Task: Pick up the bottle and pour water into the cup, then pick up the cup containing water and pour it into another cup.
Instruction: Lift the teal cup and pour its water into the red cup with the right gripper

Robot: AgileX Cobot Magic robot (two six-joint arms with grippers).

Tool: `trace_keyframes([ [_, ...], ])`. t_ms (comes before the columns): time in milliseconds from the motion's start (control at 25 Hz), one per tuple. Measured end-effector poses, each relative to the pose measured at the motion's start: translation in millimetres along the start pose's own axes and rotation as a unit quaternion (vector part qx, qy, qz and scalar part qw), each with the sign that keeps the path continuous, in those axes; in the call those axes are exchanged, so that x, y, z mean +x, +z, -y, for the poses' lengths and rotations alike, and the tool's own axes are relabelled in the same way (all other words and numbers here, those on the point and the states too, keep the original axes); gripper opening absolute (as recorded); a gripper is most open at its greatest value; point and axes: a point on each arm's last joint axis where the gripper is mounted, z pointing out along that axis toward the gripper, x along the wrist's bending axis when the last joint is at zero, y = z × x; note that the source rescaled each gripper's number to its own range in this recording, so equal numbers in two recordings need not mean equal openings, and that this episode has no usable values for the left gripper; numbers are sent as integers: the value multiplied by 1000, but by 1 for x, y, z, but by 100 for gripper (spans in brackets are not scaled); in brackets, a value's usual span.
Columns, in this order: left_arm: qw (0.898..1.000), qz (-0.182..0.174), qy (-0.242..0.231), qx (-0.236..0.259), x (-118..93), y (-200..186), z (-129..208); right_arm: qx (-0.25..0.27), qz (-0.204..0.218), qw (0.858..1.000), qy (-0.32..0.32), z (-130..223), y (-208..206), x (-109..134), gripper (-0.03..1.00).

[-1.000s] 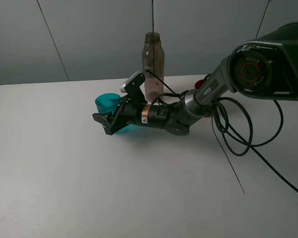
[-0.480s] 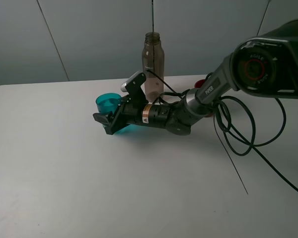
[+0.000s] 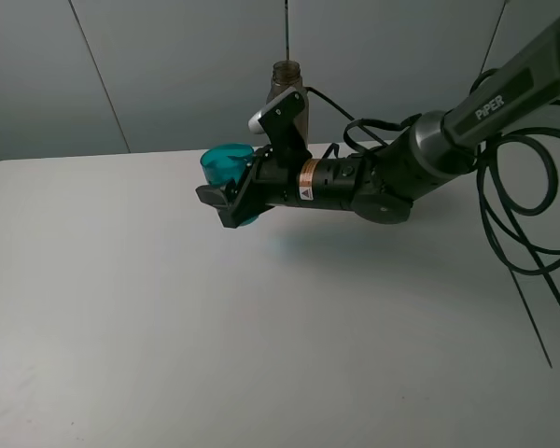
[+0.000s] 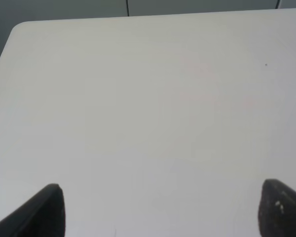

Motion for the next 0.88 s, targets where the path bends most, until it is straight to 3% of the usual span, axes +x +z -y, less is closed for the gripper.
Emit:
trace_keyframes([
  [440,1000,0,0,0,0,0,0,24,115,993,16,-24,-86,-37,3],
  [880,1000,0,0,0,0,0,0,32,203,978,23,-42,-131,-67,3],
])
